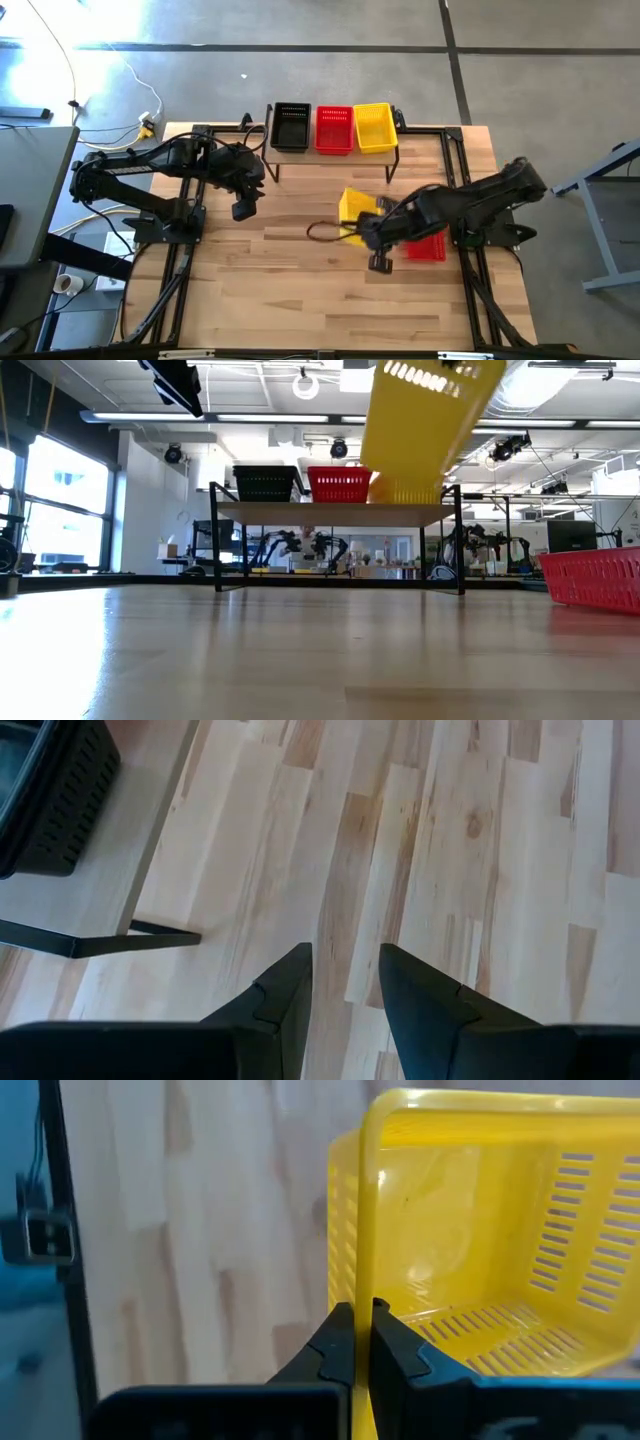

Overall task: Stack baskets on shelf by color
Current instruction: Stack the yellow basket on top of the yellow basket on the shelf

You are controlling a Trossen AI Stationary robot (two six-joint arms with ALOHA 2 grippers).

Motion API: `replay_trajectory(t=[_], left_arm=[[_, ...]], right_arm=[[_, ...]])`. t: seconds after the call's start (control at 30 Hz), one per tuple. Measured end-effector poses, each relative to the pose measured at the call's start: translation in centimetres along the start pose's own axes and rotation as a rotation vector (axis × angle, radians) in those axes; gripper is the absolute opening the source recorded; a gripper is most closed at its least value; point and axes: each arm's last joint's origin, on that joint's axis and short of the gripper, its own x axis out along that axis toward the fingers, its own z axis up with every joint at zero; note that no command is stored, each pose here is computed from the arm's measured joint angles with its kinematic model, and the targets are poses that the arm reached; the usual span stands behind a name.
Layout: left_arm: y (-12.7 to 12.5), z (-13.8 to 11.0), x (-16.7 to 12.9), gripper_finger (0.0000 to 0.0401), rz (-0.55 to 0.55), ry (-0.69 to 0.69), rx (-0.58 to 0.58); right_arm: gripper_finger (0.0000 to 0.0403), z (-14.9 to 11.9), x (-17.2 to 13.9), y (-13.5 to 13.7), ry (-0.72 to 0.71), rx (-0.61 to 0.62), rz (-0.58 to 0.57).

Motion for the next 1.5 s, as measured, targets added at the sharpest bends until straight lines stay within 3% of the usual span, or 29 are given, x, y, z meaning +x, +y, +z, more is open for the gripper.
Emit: replay_trajectory(t=[0.3, 0.53, 1.0, 1.23, 1.5], left_arm=[[0.0, 0.0, 0.0, 0.0110, 0.003, -0.001, 0.006], [0.3, 0.0, 0.0, 0.0110, 0.110, -0.013, 0.010], [1.0, 0.5, -0.1, 0.0110, 0.308, -0.075, 0.006], [2.2, 0.8, -0.2, 0.0110, 0.342, -0.095, -0.047], [4.0, 1.2, -0.2, 0.0110, 0.390, -0.124, -0.112]], right_arm=[[0.0000, -0.3, -5.1, -3.5, -0.223, -0.035, -0.166], [0.0000, 0.1, -6.7, -6.8, -0.273, -0.116, -0.326], [0.0000, 1.2, -7.1, -15.2, -0.129, -0.269, -0.538], [0.0000, 0.7, -6.9, -18.5, -0.018, -0.283, -0.498], [0.0000, 0.9, -6.1, -20.2, 0.052, -0.343, -0.491]])
